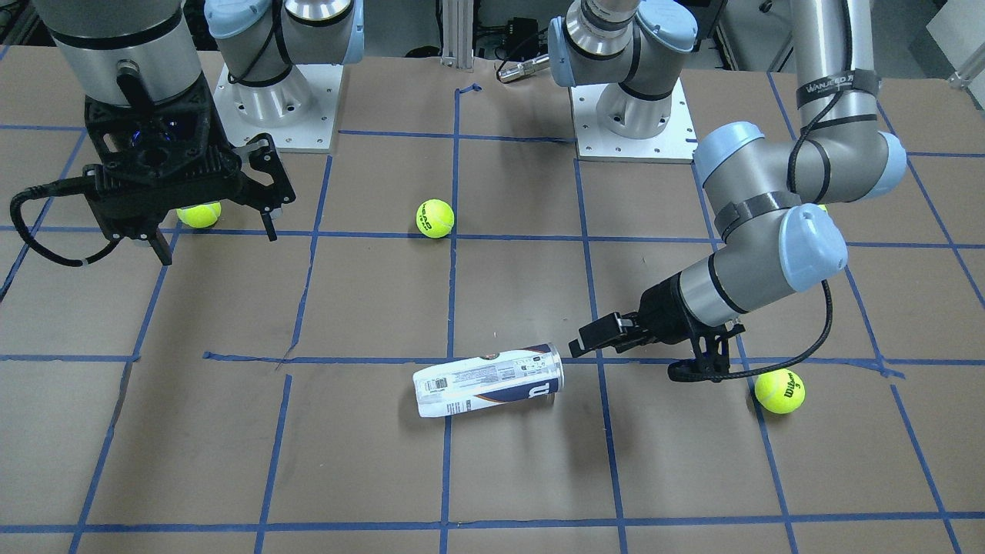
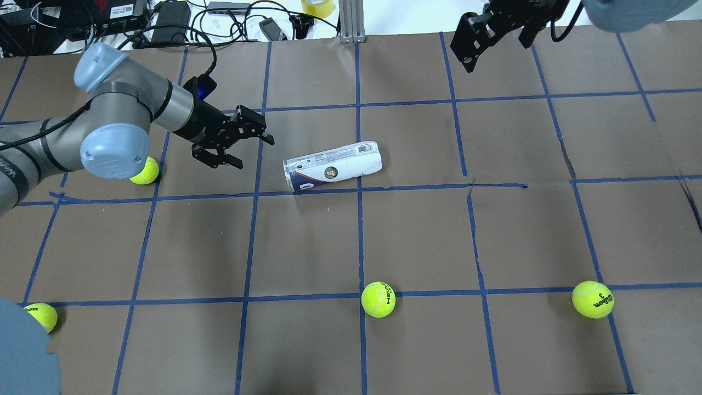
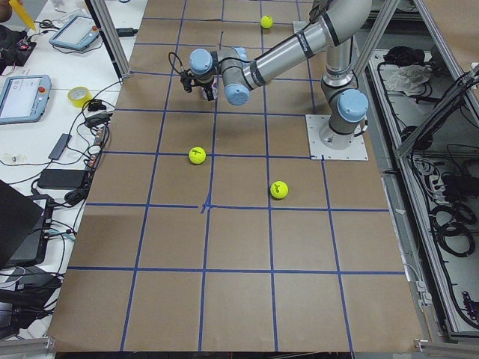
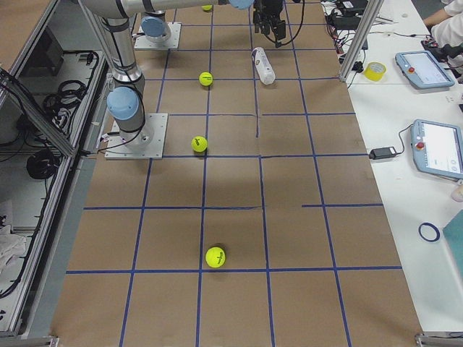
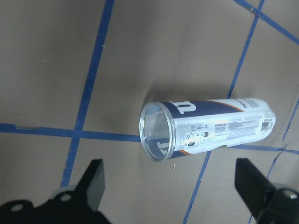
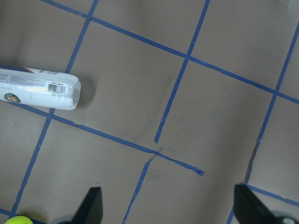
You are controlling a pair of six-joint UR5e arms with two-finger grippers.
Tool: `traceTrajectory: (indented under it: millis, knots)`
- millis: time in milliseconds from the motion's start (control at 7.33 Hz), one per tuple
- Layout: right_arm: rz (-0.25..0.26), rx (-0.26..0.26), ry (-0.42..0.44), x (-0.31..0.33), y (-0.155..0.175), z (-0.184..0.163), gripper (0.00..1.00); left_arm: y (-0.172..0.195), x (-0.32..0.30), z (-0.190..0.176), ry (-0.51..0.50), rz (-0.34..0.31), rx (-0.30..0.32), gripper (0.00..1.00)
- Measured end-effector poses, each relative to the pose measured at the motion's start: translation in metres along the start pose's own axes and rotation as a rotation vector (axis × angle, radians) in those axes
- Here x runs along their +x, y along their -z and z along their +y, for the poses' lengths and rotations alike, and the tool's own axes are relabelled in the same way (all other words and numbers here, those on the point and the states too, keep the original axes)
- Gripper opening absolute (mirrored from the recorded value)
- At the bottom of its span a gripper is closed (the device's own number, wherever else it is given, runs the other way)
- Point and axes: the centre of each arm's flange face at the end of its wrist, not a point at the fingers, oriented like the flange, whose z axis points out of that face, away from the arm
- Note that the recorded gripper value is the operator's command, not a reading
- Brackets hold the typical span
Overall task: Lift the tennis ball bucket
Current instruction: 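Move the left gripper to the can's open end and grasp it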
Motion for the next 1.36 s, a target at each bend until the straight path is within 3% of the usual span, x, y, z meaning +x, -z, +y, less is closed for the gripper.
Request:
traceTrajectory:
  millis: [545,682,818,955,1091,1364]
  knots:
    - [0.002,0.004,0.002,0.001,-0.001,-0.001,1.0,-0.067,0.011,-0.001,-0.031,0.059,-0.082,1.0]
    - [0.001,0.004,0.002,0.001,-0.001,-0.001,1.0,-0.078,0.012,0.001,-0.03,0.061,-0.101,0.9]
    - [0.002,0.005,0.003,0.001,-0.001,-0.001,1.0,-0.085,0.012,0.002,-0.027,0.062,-0.114,0.62]
    - [0.002,0.005,0.003,0.001,-0.001,-0.001,1.0,-0.09,0.012,0.002,-0.023,0.078,-0.124,0.15]
    - [0.001,0.005,0.003,0.001,-0.001,0.0,1.0,-0.092,0.014,0.002,-0.014,0.11,-0.132,0.0]
    - [0.001,0.004,0.004,0.001,-0.001,0.0,1.0,-0.089,0.021,-0.002,0.032,0.137,-0.129,0.0]
